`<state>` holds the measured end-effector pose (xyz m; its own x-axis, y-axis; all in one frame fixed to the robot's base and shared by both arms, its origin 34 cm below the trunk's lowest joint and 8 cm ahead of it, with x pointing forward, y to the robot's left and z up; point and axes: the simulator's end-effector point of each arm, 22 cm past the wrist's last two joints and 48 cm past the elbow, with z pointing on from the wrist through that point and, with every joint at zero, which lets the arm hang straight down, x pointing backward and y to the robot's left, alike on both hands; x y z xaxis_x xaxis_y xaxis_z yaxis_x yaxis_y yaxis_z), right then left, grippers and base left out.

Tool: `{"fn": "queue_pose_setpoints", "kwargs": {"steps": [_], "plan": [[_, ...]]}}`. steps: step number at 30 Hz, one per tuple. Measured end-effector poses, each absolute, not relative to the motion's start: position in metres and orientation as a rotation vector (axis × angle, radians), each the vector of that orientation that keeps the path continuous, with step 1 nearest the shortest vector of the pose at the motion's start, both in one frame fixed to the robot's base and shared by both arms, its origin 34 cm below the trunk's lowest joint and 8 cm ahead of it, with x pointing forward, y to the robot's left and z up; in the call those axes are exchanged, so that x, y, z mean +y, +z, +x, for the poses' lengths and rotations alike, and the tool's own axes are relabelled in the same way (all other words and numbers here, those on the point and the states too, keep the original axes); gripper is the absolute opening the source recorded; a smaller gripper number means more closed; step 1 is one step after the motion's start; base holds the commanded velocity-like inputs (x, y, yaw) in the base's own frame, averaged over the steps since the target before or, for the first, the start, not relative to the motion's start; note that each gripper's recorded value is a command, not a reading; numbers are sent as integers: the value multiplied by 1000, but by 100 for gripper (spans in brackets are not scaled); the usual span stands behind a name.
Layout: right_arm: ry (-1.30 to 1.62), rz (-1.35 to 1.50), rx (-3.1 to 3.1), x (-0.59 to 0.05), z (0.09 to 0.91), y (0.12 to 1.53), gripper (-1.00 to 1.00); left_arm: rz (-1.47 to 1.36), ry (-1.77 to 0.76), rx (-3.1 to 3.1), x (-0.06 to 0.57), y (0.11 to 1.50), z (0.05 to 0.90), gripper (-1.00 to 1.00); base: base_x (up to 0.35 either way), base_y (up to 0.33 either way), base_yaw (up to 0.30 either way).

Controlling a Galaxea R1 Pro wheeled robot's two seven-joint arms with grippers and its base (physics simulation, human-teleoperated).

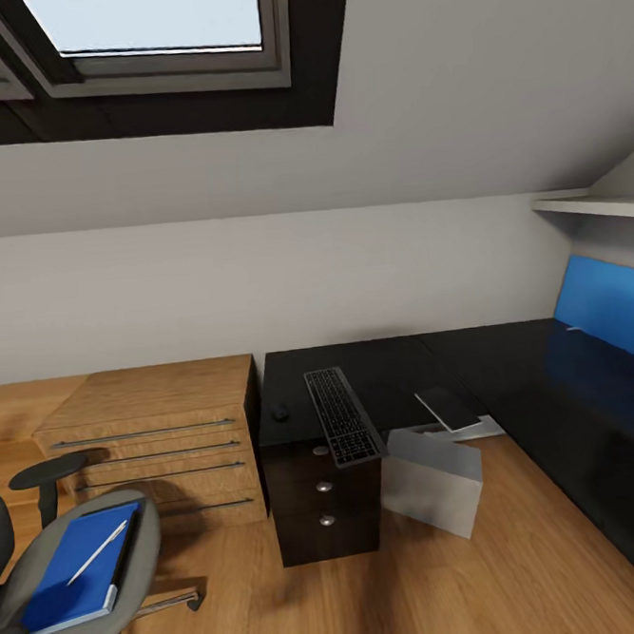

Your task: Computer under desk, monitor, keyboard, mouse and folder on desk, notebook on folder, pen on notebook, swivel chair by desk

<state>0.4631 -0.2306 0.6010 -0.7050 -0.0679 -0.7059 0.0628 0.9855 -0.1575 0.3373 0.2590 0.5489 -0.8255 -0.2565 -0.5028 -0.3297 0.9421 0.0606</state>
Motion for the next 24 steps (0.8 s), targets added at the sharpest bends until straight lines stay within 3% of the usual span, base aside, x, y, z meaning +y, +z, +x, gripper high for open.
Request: {"fn": "queue_pose_setpoints", "kwargs": {"steps": [20, 24], "plan": [[-216, -5, 2342, -230, 465, 583, 100, -430, 200, 2578, 257, 532, 341, 100, 0, 0, 0], [-198, 13, 2277, -226, 483, 589, 100, -423, 165, 2610, 233, 524, 341, 100, 0, 0, 0]]}}
